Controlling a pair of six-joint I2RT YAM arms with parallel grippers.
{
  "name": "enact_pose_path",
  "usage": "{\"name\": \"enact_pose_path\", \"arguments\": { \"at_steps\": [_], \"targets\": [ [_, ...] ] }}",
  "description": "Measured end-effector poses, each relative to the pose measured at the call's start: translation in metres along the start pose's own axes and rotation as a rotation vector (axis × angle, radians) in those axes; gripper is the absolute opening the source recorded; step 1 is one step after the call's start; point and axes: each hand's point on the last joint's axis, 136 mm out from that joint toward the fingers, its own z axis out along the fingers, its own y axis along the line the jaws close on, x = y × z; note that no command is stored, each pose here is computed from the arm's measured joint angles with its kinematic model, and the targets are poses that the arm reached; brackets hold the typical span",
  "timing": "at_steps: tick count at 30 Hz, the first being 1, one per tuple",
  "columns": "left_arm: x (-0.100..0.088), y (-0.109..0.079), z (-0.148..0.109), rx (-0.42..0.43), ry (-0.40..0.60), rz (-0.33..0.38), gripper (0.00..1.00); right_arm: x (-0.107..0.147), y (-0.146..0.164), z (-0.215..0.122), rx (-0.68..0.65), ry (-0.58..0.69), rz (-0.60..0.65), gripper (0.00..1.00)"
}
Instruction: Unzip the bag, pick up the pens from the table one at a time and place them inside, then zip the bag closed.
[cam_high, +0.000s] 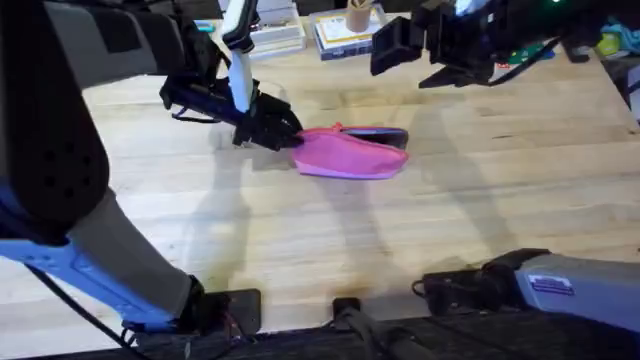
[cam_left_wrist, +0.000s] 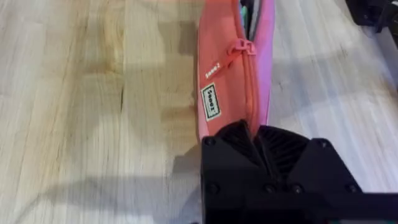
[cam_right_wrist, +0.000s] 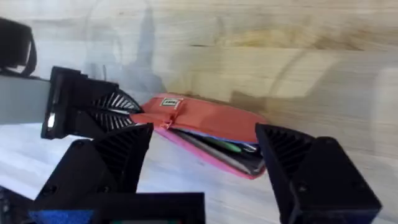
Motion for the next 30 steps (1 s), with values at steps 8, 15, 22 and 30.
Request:
{"name": "enact_pose_path", "arguments": {
  "at_steps": [8, 15, 22, 30],
  "targets": [
    [0.0, 0.0, 0.0, 0.0, 0.0, 0.0, 0.042, 0.015, 0.027, 0.005, -0.039, 0.031, -0.074, 0.998],
    [-0.001, 0.0, 0.0, -0.001, -0.003, 0.002, 0.283, 0.023, 0.041, 0.007, -0.059, 0.047, -0.111, 0.998],
    [-0.001, 0.0, 0.0, 0.0, -0.004, -0.006, 0.991, 0.025, 0.045, 0.007, -0.064, 0.052, -0.097, 0.997],
    [0.005, -0.001, -0.003, 0.0, 0.022, -0.024, 0.994, 0.027, 0.046, 0.015, -0.058, 0.073, -0.036, 0.997]
  ]
}}
